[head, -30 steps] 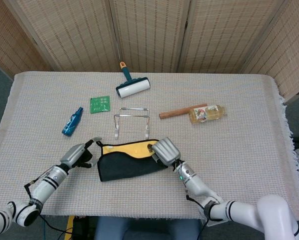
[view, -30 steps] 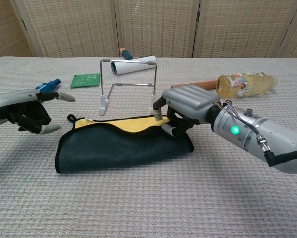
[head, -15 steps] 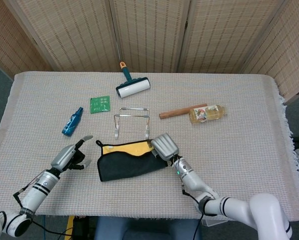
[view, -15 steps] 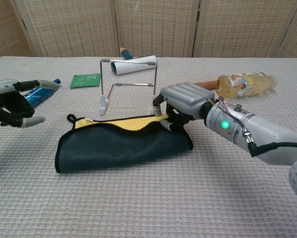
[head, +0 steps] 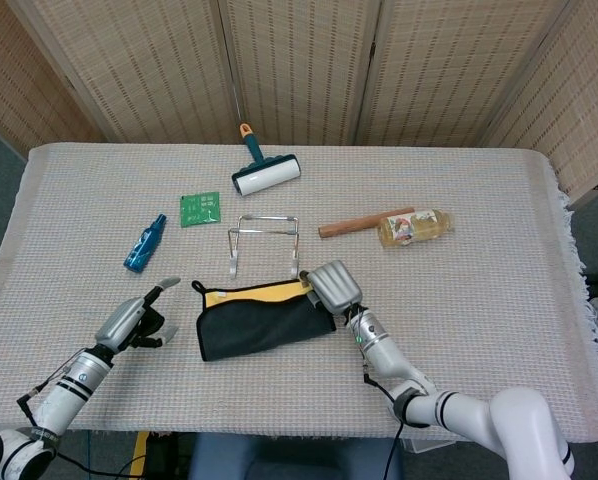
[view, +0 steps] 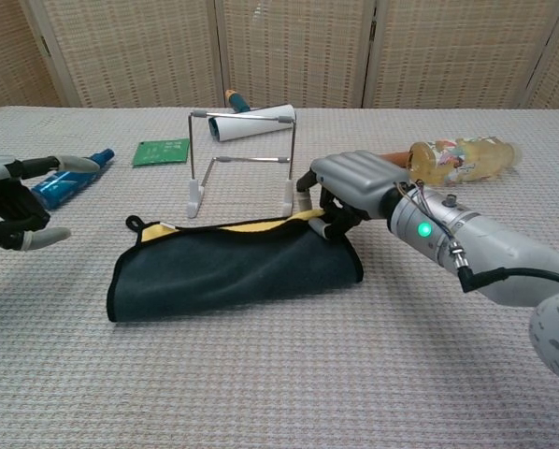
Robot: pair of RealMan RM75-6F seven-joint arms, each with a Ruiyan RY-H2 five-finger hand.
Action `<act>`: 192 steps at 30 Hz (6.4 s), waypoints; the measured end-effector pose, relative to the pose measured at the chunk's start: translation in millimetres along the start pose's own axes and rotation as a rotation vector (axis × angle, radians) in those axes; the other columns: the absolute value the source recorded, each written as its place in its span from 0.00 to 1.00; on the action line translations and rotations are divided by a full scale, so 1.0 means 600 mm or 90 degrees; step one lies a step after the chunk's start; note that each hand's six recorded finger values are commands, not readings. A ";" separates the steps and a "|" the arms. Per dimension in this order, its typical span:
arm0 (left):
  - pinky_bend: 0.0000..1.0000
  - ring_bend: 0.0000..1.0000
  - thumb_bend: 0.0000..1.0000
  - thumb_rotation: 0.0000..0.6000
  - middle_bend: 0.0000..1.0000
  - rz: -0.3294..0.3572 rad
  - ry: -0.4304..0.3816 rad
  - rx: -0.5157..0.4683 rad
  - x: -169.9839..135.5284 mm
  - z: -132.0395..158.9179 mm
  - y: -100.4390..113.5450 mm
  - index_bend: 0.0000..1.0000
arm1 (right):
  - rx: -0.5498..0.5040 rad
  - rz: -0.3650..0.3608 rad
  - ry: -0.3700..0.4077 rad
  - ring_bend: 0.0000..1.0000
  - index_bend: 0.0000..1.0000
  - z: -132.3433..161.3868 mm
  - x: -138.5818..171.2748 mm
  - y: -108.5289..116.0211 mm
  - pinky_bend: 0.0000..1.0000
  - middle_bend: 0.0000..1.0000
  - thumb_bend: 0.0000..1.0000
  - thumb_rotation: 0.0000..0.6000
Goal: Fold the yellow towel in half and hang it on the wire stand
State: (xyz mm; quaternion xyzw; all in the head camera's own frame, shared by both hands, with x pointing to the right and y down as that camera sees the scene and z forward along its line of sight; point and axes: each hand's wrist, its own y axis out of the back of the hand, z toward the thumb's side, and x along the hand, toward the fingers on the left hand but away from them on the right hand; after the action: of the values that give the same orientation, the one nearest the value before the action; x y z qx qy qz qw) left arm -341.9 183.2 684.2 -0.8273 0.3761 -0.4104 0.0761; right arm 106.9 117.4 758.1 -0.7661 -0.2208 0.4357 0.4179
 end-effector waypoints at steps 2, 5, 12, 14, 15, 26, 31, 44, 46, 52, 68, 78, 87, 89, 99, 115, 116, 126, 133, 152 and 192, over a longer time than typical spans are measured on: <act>0.87 0.91 0.41 1.00 0.98 0.000 0.002 -0.001 -0.001 -0.001 0.000 0.09 | -0.002 0.001 -0.004 1.00 0.41 -0.003 -0.001 -0.001 1.00 0.92 0.44 1.00; 0.87 0.91 0.41 1.00 0.98 0.001 0.003 -0.003 -0.002 -0.003 0.000 0.09 | -0.008 0.003 -0.006 1.00 0.24 -0.005 -0.003 -0.001 1.00 0.91 0.41 1.00; 0.87 0.91 0.41 1.00 0.98 0.004 0.004 -0.005 -0.004 -0.005 0.002 0.08 | -0.016 -0.007 -0.005 1.00 0.11 -0.008 -0.004 0.011 1.00 0.91 0.36 1.00; 0.87 0.91 0.41 1.00 0.98 0.007 0.004 -0.006 -0.006 -0.005 0.004 0.08 | -0.017 -0.012 -0.004 1.00 0.11 -0.010 -0.002 0.015 1.00 0.91 0.36 1.00; 0.87 0.91 0.41 1.00 0.98 0.009 0.004 -0.007 -0.006 -0.005 0.006 0.08 | -0.018 -0.015 -0.002 1.00 0.12 -0.011 -0.001 0.018 1.00 0.91 0.36 1.00; 0.87 0.91 0.41 1.00 0.98 0.013 0.008 -0.009 -0.016 -0.009 0.012 0.08 | 0.098 -0.004 0.080 1.00 0.41 -0.041 0.043 0.038 1.00 0.91 0.20 1.00; 0.87 0.91 0.41 1.00 0.98 0.011 0.009 -0.010 -0.017 -0.008 0.009 0.08 | 0.152 0.010 0.124 1.00 0.45 -0.044 0.057 0.033 1.00 0.91 0.16 1.00; 0.87 0.91 0.41 1.00 0.98 0.013 0.021 -0.019 -0.023 -0.015 0.012 0.08 | 0.221 0.022 0.162 1.00 0.45 -0.036 0.045 0.008 1.00 0.91 0.16 1.00; 0.87 0.91 0.41 1.00 0.98 0.015 0.021 -0.022 -0.024 -0.016 0.013 0.08 | 0.223 0.020 0.164 1.00 0.45 -0.034 0.043 0.005 1.00 0.91 0.16 1.00; 0.86 0.91 0.41 1.00 0.98 0.015 0.022 -0.024 -0.025 -0.017 0.015 0.08 | 0.225 0.015 0.168 1.00 0.45 -0.027 0.037 -0.001 1.00 0.91 0.18 1.00; 0.86 0.91 0.41 1.00 0.98 0.021 0.025 -0.028 -0.029 -0.023 0.019 0.08 | 0.214 -0.005 0.182 1.00 0.53 -0.012 0.031 0.003 1.00 0.92 0.45 1.00; 0.87 0.91 0.41 1.00 0.98 0.026 0.024 -0.022 -0.033 -0.023 0.026 0.08 | 0.157 -0.094 0.195 1.00 0.65 0.007 0.030 0.069 1.00 0.93 0.51 1.00; 0.86 0.91 0.41 1.00 0.98 0.028 0.014 -0.008 -0.039 -0.013 0.026 0.08 | 0.129 -0.204 0.207 1.00 0.68 0.048 0.041 0.188 1.00 0.94 0.51 1.00; 0.86 0.91 0.41 1.00 0.98 0.028 0.013 -0.006 -0.041 -0.011 0.027 0.08 | 0.128 -0.227 0.204 1.00 0.69 0.057 0.044 0.215 1.00 0.94 0.51 1.00; 0.86 0.91 0.41 1.00 0.98 0.021 0.017 -0.001 -0.052 -0.013 0.029 0.08 | 0.140 -0.302 0.137 1.00 0.72 0.071 0.051 0.333 1.00 0.94 0.51 1.00; 0.86 0.91 0.41 1.00 0.98 0.018 0.026 -0.002 -0.067 -0.022 0.034 0.08 | 0.188 -0.299 0.050 1.00 0.72 0.084 -0.029 0.366 1.00 0.95 0.52 1.00; 0.86 0.91 0.41 1.00 0.98 0.018 0.027 -0.002 -0.068 -0.022 0.034 0.08 | 0.192 -0.298 0.045 1.00 0.72 0.085 -0.037 0.367 1.00 0.95 0.52 1.00; 0.86 0.91 0.41 1.00 0.98 0.022 0.040 -0.004 -0.077 -0.032 0.037 0.08 | 0.243 -0.301 0.004 1.00 0.72 0.092 -0.120 0.379 1.00 0.95 0.52 1.00; 0.86 0.91 0.41 1.00 0.98 0.027 0.049 -0.006 -0.084 -0.039 0.039 0.08 | 0.254 -0.296 -0.016 1.00 0.72 0.091 -0.167 0.382 1.00 0.94 0.52 1.00; 0.86 0.91 0.41 1.00 0.98 0.025 0.065 -0.016 -0.091 -0.053 0.033 0.07 | 0.268 -0.239 -0.043 1.00 0.68 0.080 -0.229 0.336 1.00 0.94 0.47 1.00; 0.62 0.60 0.41 1.00 0.72 0.100 0.040 0.154 -0.078 -0.032 0.082 0.20 | 0.154 -0.192 -0.059 0.99 0.07 -0.069 -0.062 0.309 1.00 0.86 0.44 1.00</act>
State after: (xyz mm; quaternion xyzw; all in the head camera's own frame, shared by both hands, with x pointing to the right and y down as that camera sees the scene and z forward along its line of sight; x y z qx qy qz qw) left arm -401.5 184.0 646.3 -0.7670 0.3894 -0.4712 0.1950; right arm 118.1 -30.0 632.8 -0.6477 -0.2984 0.4259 0.5567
